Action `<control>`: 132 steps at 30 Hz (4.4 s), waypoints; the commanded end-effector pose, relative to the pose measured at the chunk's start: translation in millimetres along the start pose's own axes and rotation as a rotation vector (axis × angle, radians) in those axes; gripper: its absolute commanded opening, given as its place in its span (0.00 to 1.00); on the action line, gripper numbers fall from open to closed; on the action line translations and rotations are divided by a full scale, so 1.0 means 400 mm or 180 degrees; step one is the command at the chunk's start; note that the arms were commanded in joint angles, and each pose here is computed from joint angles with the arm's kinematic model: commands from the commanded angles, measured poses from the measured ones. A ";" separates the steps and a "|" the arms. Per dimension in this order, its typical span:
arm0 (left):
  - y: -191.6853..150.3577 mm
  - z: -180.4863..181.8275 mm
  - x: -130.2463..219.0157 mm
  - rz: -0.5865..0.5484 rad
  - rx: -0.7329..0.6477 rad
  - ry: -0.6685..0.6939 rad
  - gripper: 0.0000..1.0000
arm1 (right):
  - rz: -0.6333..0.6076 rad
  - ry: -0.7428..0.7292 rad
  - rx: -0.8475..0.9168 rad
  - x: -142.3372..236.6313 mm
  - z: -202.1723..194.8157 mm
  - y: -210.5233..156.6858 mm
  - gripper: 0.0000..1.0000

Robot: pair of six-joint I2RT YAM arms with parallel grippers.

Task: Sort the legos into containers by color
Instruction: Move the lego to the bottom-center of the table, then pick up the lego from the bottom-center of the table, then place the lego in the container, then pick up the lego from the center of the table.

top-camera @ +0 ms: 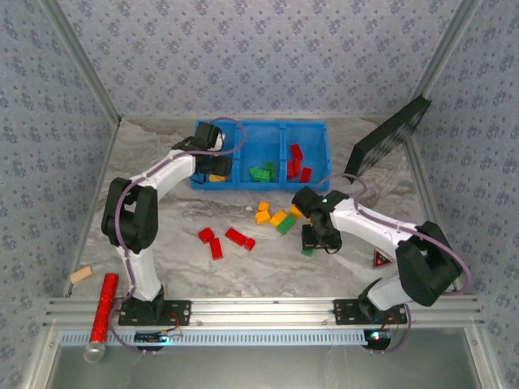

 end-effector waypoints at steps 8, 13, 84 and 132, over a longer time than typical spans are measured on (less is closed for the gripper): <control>0.026 -0.011 0.093 -0.0300 0.0008 -0.0203 0.69 | -0.0088 0.0520 -0.0605 -0.004 -0.010 0.010 0.74; 0.038 -0.025 0.124 -0.0396 0.0059 -0.0433 0.69 | -0.0036 0.0531 -0.0717 -0.051 -0.010 0.022 0.77; -0.274 -0.187 0.311 -0.0061 0.0087 -0.0592 0.77 | -0.1501 0.0217 0.1860 0.139 0.433 0.572 0.53; -0.266 -0.459 -0.041 0.0689 -0.1731 -0.1184 0.19 | -0.2244 0.0723 0.0105 0.541 -0.142 0.024 0.84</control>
Point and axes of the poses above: each hand's point on the last joint's axis, 136 mm out from that joint toward the fingers, its own x axis back along the fingers, its own z axis along the line the jaws close on, y = z × x, the point moved 9 cm from there along x, back along the fingers, and after that the axes turned 6 degrees about -x, right-handed, at the moved point
